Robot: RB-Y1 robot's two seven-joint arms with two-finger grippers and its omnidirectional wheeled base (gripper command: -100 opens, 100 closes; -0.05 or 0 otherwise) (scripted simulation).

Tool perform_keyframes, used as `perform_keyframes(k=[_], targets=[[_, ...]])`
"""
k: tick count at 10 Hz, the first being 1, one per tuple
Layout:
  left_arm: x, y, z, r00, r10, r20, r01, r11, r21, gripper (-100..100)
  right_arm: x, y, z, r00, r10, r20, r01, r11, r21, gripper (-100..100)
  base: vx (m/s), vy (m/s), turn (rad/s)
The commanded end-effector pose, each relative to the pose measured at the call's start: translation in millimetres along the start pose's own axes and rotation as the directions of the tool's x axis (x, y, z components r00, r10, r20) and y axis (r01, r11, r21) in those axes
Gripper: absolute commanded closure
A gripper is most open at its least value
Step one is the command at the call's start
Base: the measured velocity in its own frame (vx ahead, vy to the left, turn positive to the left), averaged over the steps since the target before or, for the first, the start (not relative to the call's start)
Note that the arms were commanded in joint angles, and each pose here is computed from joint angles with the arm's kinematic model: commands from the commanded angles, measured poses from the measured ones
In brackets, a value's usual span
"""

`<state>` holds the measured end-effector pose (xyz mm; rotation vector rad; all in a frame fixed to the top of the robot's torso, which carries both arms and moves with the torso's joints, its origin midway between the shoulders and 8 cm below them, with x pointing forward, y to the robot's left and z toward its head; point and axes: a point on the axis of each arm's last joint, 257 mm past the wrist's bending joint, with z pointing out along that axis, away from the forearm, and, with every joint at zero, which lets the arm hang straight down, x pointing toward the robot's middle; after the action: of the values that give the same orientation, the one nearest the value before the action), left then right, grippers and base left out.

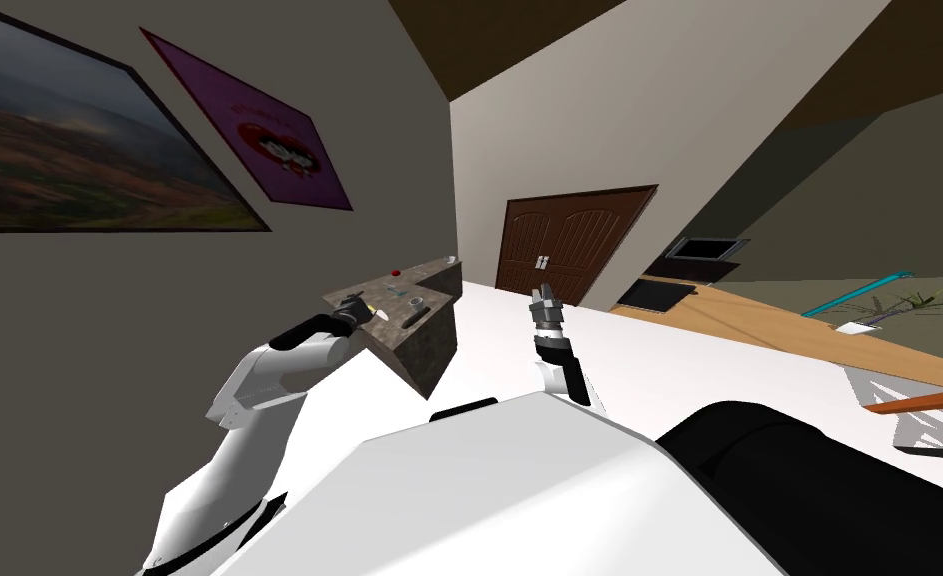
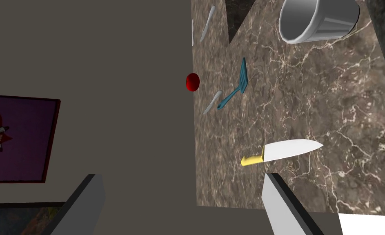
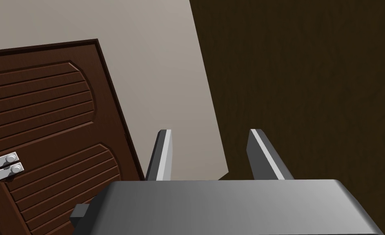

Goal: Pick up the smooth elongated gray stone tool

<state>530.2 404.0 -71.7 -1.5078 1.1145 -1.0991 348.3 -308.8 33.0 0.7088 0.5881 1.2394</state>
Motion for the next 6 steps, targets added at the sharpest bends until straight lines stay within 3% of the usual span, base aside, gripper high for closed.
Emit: perform_keyframes(k=[1, 2, 3, 5, 6], targets=[[-6.1, 8.6, 1.6, 1.0, -0.019, 0.022, 0.02, 0.999, -0.042, -100, 0.0, 0.0, 0.0, 1.0, 0.0, 0.0, 0.0, 1.0, 0.0, 0, 0.038, -0.051, -0.008], [-7.6, 12.4, 1.4, 0.999, -0.019, 0.028, 0.021, 0.998, -0.056, -100, 0.0, 0.0, 0.0, 1.0, 0.0, 0.0, 0.0, 1.0, 0.0, 0, 0.013, -0.03, 0.003], [-14.7, 15.7, 5.6, 0.997, -0.055, 0.051, 0.059, 0.995, -0.083, -100, 0.0, 0.0, 0.0, 1.0, 0.0, 0.0, 0.0, 1.0, 0.0, 0, 0.025, -0.051, -0.018], [-18.1, 24.7, 4.4, 0.996, -0.054, 0.067, 0.061, 0.991, -0.118, -100, 0.0, 0.0, 0.0, 1.0, 0.0, 0.0, 0.0, 1.0, 0.0, 0, 0.028, -0.033, -0.002], [-24.6, 29.6, 7.8, 0.992, -0.089, 0.093, 0.102, 0.984, -0.145, -100, 0.0, 0.0, 0.0, 1.0, 0.0, 0.0, 0.0, 1.0, 0.0, 0, 0.04, -0.028, -0.02]])
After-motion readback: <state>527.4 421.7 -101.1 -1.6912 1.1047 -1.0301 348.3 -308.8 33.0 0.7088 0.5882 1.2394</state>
